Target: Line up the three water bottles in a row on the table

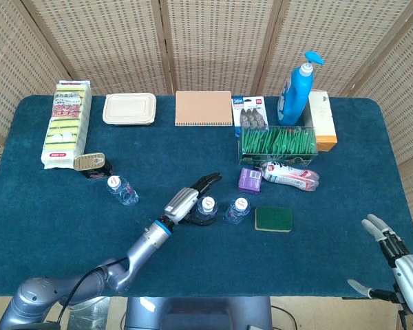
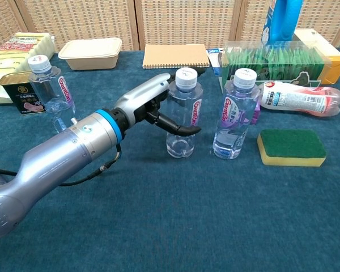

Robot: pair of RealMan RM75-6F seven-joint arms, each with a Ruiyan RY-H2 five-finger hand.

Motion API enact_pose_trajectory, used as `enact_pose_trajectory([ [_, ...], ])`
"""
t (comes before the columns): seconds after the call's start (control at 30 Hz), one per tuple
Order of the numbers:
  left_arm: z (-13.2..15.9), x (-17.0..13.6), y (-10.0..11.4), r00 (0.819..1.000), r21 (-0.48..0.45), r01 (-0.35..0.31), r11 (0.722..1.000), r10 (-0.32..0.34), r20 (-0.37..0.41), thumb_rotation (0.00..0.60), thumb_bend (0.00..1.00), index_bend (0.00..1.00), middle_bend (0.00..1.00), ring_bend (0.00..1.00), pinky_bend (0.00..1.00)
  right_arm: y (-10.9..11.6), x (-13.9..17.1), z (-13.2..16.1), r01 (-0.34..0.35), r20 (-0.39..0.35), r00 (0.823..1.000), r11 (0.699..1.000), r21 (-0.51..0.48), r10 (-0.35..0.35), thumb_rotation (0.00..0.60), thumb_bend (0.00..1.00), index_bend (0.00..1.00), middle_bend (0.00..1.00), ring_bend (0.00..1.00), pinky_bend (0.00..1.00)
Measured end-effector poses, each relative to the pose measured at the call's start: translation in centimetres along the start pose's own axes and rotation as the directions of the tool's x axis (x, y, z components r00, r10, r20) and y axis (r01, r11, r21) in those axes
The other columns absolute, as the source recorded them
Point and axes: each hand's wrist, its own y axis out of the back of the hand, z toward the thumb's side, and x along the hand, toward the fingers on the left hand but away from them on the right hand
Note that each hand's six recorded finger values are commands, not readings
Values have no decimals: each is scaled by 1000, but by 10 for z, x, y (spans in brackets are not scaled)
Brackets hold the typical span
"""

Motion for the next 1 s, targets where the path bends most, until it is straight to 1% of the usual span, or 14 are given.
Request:
enact_pose_trajectory([
  [0.2,-3,-9,7,1000,-24,-31,999,32,2,600,158,0,0,0,153,0,0,1,-1,-4,1000,1000,-3,1,600,0,45,28,0,95],
  [0.33,-3,-15,15,998,-42,-62,997,62,9,600,154,0,0,0,143,-1,1,3,-6,-8,1000,1000,-3,6,600,0,45,29,0,95],
  [0.47,0,-20,23,997,-59,-75,995,77,23,600,145,0,0,0,138,-1,2,4,-2,-10,1000,1000,-3,2,600,0,45,28,0,95],
  [0.6,5,-26,32,995,-79,-86,993,89,36,600,141,0,0,0,107,-2,3,5,-5,-13,1000,1000,-1,5,600,0,45,28,0,95],
  [0.7,10,-31,42,994,-90,-93,992,98,45,600,141,0,0,0,66,-3,3,6,-10,-15,1000,1000,0,10,600,0,46,28,0,96],
  [0.87,18,-43,66,991,-72,-113,991,118,60,600,133,0,0,0,4,-4,4,8,-10,-17,1000,1000,4,11,600,0,46,29,0,95],
  [1.0,27,-55,90,989,-37,-129,991,132,65,600,58,0,0,0,0,-6,5,11,-16,-23,1000,1000,7,16,600,0,46,28,0,95],
])
